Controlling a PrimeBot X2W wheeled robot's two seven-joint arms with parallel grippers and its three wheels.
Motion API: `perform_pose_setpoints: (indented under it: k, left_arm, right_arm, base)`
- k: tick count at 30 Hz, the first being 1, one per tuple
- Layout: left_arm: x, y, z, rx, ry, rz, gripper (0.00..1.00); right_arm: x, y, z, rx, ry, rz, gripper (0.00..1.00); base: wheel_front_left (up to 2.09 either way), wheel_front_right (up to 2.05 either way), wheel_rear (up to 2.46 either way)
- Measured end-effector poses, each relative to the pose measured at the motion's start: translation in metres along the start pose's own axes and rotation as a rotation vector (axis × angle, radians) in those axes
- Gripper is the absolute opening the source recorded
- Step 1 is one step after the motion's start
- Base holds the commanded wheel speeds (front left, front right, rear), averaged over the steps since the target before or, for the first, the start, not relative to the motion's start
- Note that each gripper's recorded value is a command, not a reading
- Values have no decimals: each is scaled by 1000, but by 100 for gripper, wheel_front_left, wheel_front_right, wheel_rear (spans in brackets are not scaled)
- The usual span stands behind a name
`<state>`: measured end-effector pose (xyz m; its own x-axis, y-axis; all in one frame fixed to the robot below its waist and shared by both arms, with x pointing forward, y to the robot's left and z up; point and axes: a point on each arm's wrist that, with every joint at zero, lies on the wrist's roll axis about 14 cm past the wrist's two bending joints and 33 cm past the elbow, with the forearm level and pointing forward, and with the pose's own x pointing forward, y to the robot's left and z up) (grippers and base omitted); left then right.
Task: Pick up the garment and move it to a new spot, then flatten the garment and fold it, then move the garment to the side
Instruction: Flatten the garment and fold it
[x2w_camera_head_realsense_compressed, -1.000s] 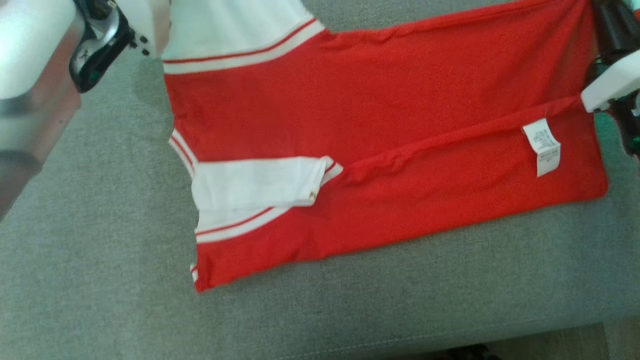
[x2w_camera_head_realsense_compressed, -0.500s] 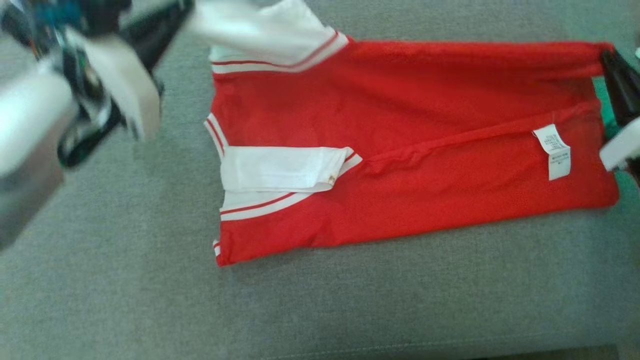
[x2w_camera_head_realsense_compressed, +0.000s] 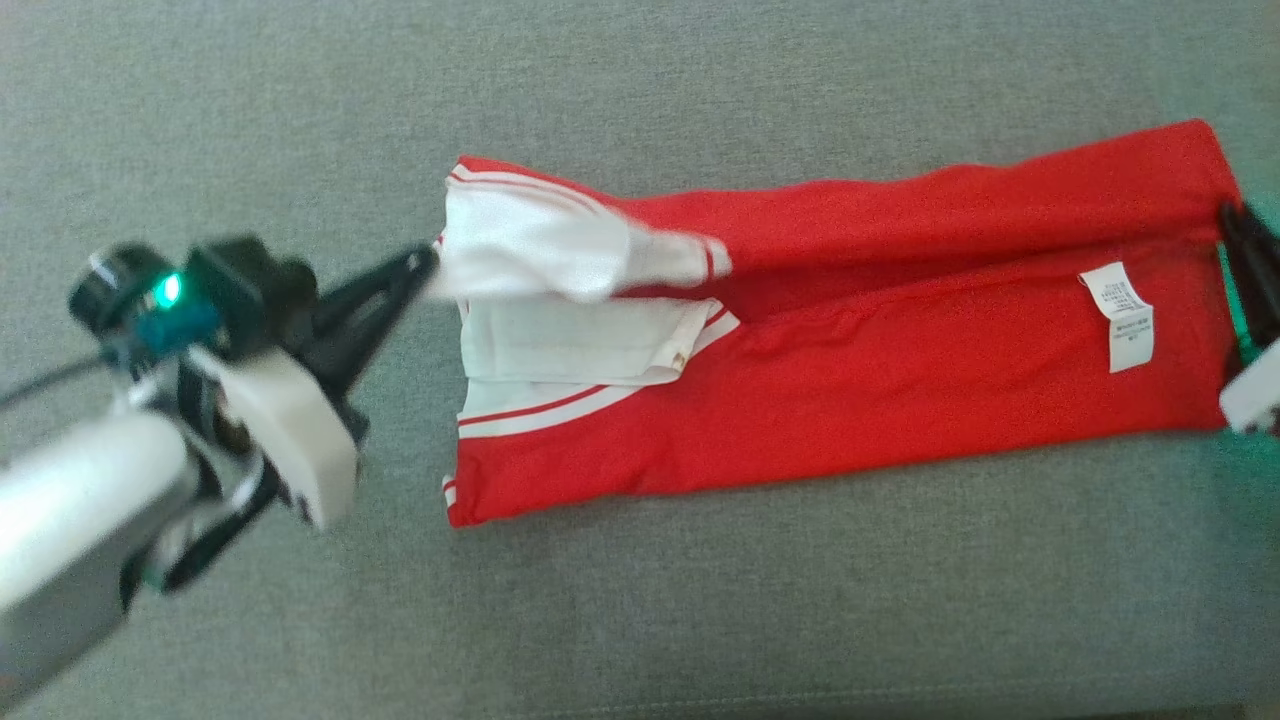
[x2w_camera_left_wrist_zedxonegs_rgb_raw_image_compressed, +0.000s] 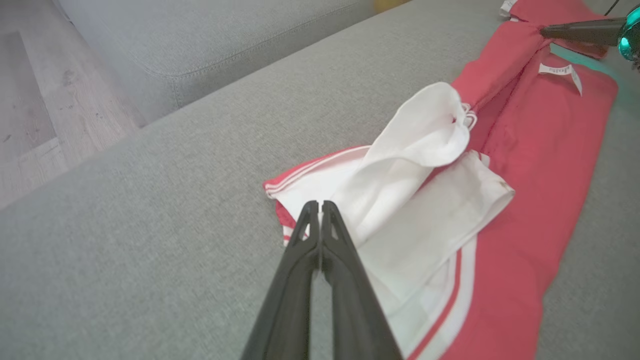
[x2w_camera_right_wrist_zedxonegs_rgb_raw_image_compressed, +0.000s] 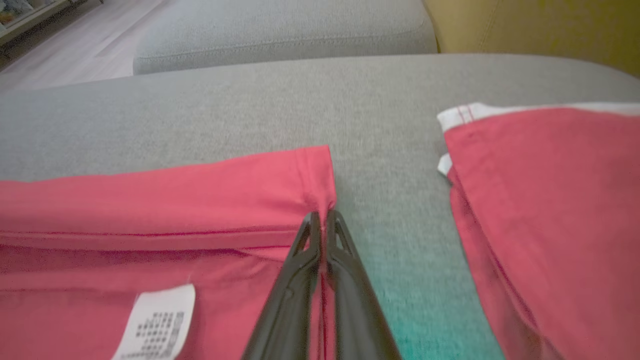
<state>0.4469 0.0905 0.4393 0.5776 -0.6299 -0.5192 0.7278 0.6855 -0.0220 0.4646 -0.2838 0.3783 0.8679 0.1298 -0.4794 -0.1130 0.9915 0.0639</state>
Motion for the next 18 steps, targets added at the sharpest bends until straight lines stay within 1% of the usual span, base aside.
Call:
perform_pose_setpoints:
  k: [6, 8, 9, 10, 11, 14, 18]
  left_arm:
    - [-12, -23, -16, -77, 6, 3, 0]
    - [-15, -31, -26, -141, 7, 19, 0]
    - [-14, -34, -30, -167, 5, 27, 40]
    - [-12, -37, -33, -190, -9, 41, 100]
    - [-12, -37, -33, -190, -9, 41, 100]
    - [-4, -47, -33, -273, -90, 87, 100]
    - [0, -40, -28, -325, -193, 246, 100]
  right_arm:
    - [-15, -4, -26, 33, 37, -19, 0]
    - [-18, -2, -31, 68, 34, -30, 0]
    - [-18, 0, -33, 87, 30, -32, 37]
    - [-18, 3, -35, 103, 30, -30, 100]
    - [-18, 3, -35, 103, 30, -30, 100]
    - [-20, 11, -35, 161, -6, -36, 100]
    - [-30, 14, -33, 228, -77, -73, 100]
  base:
    - [0, 0, 0]
    - [0, 0, 0]
    - [0, 0, 0]
    - [0, 0, 0]
    - [0, 0, 0]
    - [0, 0, 0]
    - [0, 0, 0]
